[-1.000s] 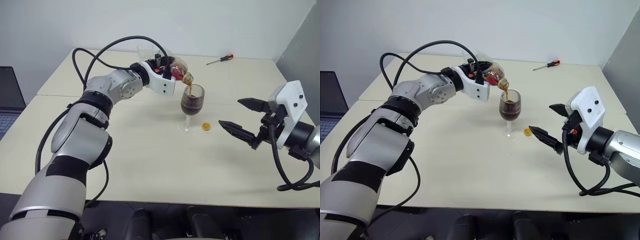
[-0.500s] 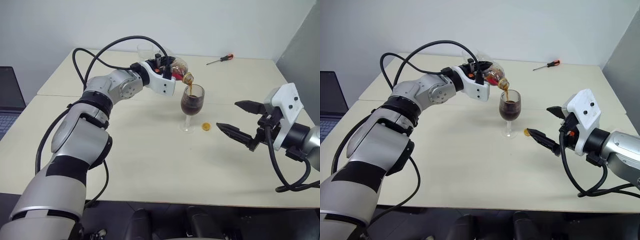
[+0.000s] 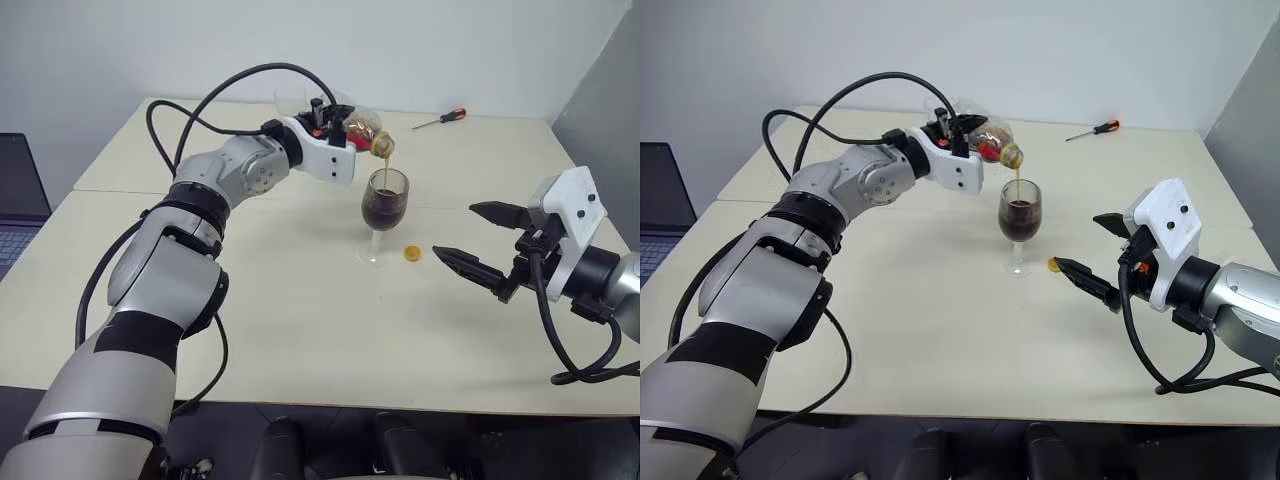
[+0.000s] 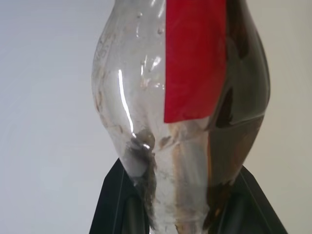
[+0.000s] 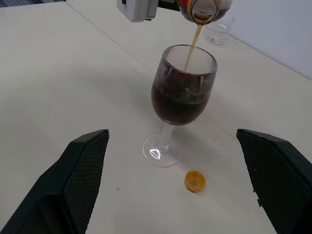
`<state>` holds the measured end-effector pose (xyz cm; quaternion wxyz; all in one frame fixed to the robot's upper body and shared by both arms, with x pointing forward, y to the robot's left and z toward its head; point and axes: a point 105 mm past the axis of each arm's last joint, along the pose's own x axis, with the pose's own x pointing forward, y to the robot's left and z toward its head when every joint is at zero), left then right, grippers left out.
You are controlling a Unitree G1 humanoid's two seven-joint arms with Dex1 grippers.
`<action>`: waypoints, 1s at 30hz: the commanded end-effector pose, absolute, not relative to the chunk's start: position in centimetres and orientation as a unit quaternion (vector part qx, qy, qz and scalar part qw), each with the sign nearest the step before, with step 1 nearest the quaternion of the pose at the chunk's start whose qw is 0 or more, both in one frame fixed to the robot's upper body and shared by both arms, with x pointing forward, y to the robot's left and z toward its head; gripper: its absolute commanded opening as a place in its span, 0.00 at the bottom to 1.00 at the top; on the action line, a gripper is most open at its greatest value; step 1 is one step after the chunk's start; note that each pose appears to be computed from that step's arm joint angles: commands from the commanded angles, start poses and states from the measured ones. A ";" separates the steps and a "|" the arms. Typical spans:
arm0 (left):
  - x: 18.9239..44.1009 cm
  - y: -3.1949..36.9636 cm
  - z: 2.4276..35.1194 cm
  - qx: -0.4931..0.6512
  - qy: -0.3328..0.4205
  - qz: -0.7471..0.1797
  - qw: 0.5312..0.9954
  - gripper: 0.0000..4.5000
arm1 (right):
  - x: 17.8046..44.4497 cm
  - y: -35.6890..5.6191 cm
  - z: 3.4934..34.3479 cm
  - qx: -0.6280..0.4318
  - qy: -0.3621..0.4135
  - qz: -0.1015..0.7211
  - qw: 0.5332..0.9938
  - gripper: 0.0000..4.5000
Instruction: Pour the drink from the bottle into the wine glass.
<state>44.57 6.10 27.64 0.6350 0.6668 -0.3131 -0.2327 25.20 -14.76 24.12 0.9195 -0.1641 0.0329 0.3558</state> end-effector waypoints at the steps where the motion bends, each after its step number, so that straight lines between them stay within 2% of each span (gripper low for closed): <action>1: 44.2 5.7 29.5 0.616 -0.332 -0.229 0.677 0.22 | 25.3 -14.9 25.0 -0.172 0.016 0.350 0.921 1.00; 4: 44.4 5.8 29.6 0.556 -0.317 -0.243 0.729 0.22 | 25.3 -14.9 25.0 -0.172 0.016 0.350 0.921 1.00; 7: 45.3 7.1 29.9 0.388 -0.269 -0.253 0.844 0.22 | 25.4 -14.8 24.9 -0.170 0.016 0.353 0.920 1.00; 10: 45.8 8.4 29.2 0.278 -0.236 -0.261 0.894 0.22 | 25.4 -14.6 24.9 -0.168 0.015 0.361 0.917 1.00; 13: 46.6 11.3 26.9 0.135 -0.184 -0.236 0.945 0.22 | 25.7 -14.8 25.1 -0.165 0.014 0.366 0.916 1.00; 15: 46.8 13.1 25.7 0.065 -0.162 -0.207 0.963 0.22 | 25.9 -15.0 25.5 -0.157 0.009 0.369 0.916 1.00; 19: 46.7 15.7 23.8 0.019 -0.138 -0.154 0.978 0.22 | 26.2 -15.0 25.7 -0.152 0.005 0.382 0.911 1.00; 24: 45.4 19.5 18.2 0.029 -0.078 -0.067 0.994 0.22 | 26.5 -14.2 25.8 -0.153 0.008 0.410 0.899 1.00; 30: 44.2 21.4 14.8 0.030 -0.033 -0.016 0.999 0.22 | 26.9 -13.9 25.8 -0.158 0.012 0.426 0.891 1.00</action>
